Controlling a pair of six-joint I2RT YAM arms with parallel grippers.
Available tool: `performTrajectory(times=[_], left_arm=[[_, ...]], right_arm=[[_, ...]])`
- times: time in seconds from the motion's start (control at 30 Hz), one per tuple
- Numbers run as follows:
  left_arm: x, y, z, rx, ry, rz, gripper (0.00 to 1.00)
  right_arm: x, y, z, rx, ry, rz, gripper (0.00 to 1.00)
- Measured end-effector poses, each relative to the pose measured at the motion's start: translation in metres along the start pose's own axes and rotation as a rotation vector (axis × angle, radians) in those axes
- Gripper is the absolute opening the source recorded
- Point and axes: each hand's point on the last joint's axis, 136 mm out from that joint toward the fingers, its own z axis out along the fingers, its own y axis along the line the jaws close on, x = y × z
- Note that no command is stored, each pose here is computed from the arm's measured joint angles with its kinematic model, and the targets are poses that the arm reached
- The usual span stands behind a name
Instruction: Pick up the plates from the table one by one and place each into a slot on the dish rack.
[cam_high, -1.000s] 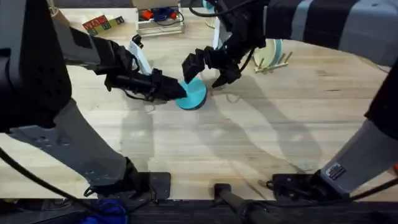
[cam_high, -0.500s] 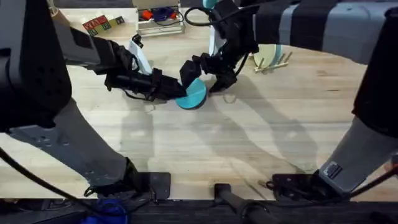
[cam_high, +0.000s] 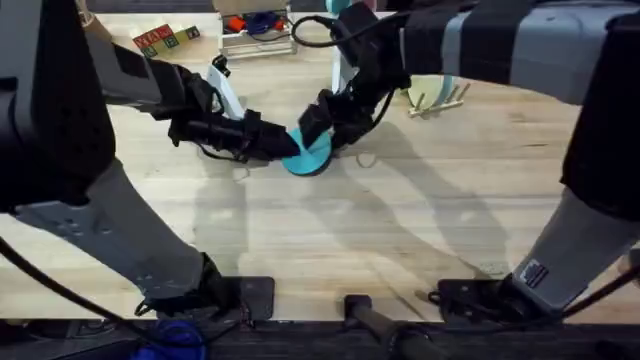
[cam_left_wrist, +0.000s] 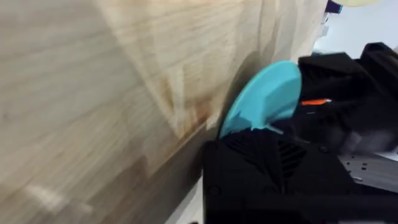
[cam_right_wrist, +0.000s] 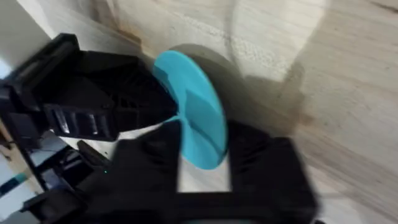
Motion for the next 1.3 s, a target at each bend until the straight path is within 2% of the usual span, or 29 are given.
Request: performTrajectory(times=[0.07, 0.13, 0.53, 0.87, 0.93, 1.07, 1.3], left_arm=[[0.0, 0.0, 0.0, 0.001, -0.001, 0.001, 0.041], [-0.001, -0.001, -0.002, 0.01, -0.008, 0.0, 0.041], [-0.001, -0.001, -0.002, 0.014, -0.01, 0.003, 0.04], [0.007, -0.001, -0.004, -0.023, 0.044, -0.017, 0.041], [0.014, 0.0, -0.006, -0.065, 0.069, -0.025, 0.041], [0.027, 0.005, -0.019, -0.207, 0.105, -0.011, 0.041], [0.034, -0.013, -0.057, -0.417, 0.047, 0.085, 0.041]], right_arm=[[0.003, -0.002, 0.001, 0.005, 0.012, 0.01, 0.127], [-0.001, 0.002, -0.006, -0.035, 0.003, 0.014, 0.047], [-0.001, 0.003, -0.007, -0.039, 0.002, 0.004, 0.04], [0.015, 0.002, -0.009, -0.024, 0.054, -0.032, 0.03], [0.019, 0.003, -0.012, -0.008, 0.059, -0.05, 0.03], [0.029, 0.0, -0.023, 0.047, 0.072, -0.079, 0.031], [0.034, -0.013, -0.048, 0.189, 0.078, -0.136, 0.032]])
